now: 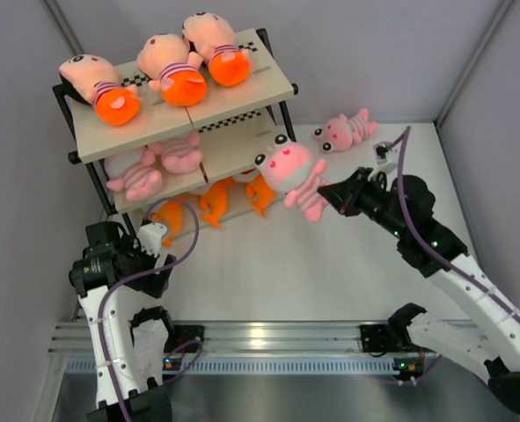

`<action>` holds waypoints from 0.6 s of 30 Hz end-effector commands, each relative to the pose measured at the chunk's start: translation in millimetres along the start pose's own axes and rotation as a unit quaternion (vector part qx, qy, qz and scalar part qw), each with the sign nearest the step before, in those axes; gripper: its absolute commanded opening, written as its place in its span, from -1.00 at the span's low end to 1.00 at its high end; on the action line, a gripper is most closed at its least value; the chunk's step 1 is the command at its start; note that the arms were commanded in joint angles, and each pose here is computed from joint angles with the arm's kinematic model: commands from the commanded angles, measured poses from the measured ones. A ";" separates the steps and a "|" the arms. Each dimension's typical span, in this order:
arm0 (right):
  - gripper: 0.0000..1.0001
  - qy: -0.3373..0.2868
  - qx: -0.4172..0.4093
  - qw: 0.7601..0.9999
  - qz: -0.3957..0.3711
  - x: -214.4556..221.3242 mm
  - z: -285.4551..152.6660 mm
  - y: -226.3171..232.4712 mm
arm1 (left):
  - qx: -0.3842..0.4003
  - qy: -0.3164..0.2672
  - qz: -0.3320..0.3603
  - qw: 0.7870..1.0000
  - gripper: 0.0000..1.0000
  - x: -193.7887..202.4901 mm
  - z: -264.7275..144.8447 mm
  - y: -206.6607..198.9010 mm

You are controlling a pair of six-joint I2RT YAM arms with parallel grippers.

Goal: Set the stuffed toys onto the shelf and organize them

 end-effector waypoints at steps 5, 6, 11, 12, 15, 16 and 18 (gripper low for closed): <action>-1.00 -0.027 -0.061 0.998 0.013 -17.7 78.3 48.7 | -0.012 -0.004 0.002 1.000 0.95 -0.8 -11.1 -2.2; -1.00 -0.043 -0.059 0.997 0.004 -29.3 84.0 55.8 | -0.011 -0.005 0.003 1.000 0.95 -0.6 -10.5 -2.9; -1.00 -0.062 -0.051 0.996 0.045 -30.2 128.7 53.2 | -0.004 -0.003 0.002 1.000 0.95 -0.6 -9.0 -4.1; -1.00 -0.065 -0.056 0.995 0.053 -30.9 133.4 55.3 | -0.004 -0.003 0.003 1.000 0.95 -0.5 -8.7 -4.0; -1.00 -0.061 -0.061 0.993 0.075 -27.0 154.6 60.0 | 0.000 0.001 0.002 1.000 0.95 -0.1 -7.3 -3.7; -1.00 -0.057 -0.063 0.993 0.078 -24.8 160.8 62.1 | 0.001 0.001 0.003 1.000 0.95 0.0 -7.1 -4.2; -1.00 -0.049 -0.064 0.993 0.085 -20.4 178.0 67.0 | 0.004 0.002 0.004 1.000 0.95 0.1 -6.2 -4.5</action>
Point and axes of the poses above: each gripper's point midway between its finger pads, its own z axis out along the fingers, its own y axis along the line the jaws close on, x = y × z, the point moved 2 cm from there along -z, back along the fingers, and after that the axes turned 7 degrees about z, right-handed, at the moved point
